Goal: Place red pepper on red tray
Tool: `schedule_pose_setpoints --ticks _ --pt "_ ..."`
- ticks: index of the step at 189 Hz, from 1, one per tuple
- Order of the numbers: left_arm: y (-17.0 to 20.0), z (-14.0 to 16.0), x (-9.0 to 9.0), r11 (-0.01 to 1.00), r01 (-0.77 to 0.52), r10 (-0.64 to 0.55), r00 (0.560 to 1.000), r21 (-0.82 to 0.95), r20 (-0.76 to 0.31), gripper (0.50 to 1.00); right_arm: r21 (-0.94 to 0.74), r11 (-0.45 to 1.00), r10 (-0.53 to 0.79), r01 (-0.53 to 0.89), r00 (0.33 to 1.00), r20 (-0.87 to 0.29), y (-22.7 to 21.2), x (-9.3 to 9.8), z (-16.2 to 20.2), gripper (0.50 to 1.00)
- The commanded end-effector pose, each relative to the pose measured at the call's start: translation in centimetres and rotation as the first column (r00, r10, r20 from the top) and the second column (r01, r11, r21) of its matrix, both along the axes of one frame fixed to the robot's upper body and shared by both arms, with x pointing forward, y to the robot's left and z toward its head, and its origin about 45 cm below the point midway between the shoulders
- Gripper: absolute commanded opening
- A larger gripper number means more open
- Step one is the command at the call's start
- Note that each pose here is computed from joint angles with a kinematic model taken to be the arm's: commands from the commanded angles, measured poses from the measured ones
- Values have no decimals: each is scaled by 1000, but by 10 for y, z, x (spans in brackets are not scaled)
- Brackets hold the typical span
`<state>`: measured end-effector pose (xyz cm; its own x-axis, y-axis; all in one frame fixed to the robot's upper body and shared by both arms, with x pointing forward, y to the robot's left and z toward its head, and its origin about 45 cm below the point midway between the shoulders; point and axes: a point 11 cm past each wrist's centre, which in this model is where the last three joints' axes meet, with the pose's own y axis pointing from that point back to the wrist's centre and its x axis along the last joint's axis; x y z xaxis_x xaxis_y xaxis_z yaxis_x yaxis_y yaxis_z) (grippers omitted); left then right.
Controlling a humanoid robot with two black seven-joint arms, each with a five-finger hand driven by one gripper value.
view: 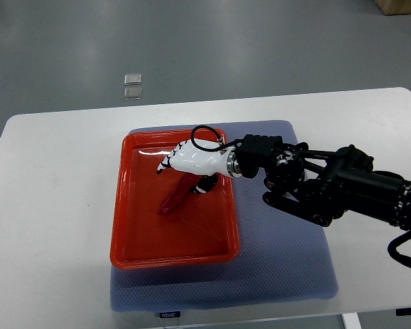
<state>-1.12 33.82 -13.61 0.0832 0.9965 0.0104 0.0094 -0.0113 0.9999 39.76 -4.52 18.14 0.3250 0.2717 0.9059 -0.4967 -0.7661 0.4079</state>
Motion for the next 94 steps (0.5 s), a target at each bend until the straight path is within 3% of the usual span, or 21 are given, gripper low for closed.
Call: schedule_pose_setpoints --ticks 1,26,48,67,94 --pt "0 0 0 1000 0 0 1000 -1 0 1000 22 999 -34 34 999 2 -8 8 7 846" --pt "0 0 0 1000 0 0 1000 -1 0 1000 119 982 -146 147 989 -21 -32 32 33 846" --pt "0 0 0 1000 0 0 1000 -1 0 1000 211 938 -250 275 958 -141 -62 49 50 846" --pt "0 0 0 1000 0 0 1000 -1 0 1000 323 845 -339 426 894 -294 -90 65 62 846" --pt "0 0 0 1000 0 0 1000 1 0 1000 396 672 -429 626 765 -481 -130 76 46 846"
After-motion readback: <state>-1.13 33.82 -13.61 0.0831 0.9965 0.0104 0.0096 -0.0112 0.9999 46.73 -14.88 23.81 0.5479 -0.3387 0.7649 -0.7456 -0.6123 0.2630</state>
